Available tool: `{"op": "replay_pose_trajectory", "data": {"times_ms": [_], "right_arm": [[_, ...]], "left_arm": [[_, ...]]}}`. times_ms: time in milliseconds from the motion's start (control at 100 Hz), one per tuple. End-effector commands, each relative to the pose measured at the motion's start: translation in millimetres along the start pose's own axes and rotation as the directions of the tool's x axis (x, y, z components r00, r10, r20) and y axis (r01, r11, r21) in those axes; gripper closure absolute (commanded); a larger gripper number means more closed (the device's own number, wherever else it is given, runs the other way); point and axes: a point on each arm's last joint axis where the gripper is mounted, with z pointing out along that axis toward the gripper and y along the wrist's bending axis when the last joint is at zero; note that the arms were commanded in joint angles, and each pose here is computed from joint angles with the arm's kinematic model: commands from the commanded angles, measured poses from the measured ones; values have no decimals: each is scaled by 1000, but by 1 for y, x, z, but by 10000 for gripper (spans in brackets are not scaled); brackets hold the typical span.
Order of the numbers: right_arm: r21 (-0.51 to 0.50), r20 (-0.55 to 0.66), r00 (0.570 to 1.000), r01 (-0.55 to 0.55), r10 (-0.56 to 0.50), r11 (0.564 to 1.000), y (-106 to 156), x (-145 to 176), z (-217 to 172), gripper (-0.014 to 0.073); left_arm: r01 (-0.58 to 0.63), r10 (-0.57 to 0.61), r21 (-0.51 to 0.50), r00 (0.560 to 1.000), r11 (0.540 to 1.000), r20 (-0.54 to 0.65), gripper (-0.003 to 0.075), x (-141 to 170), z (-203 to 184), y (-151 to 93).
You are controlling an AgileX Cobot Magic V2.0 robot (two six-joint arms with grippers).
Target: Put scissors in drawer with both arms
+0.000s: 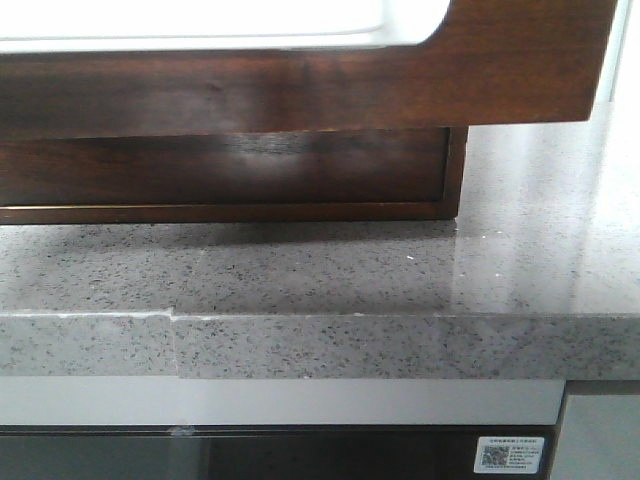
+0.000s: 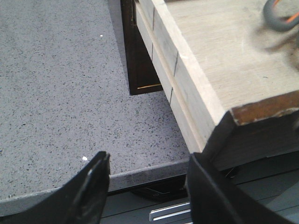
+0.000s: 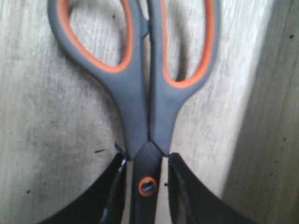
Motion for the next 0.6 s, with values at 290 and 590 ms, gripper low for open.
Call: {"op": "replay_pose_trajectory", "data": {"times_ms": [290,590], "right_arm": [[150,132,966,-242,223,959,5,6,-99,385],[206,280,792,-602,543,772,43,50,-175,385]], "left_arm": [[8,-8,2,997,1000,72,374,-12,-2,0],[8,-8,2,997,1000,74,374,-12,-2,0]]}}
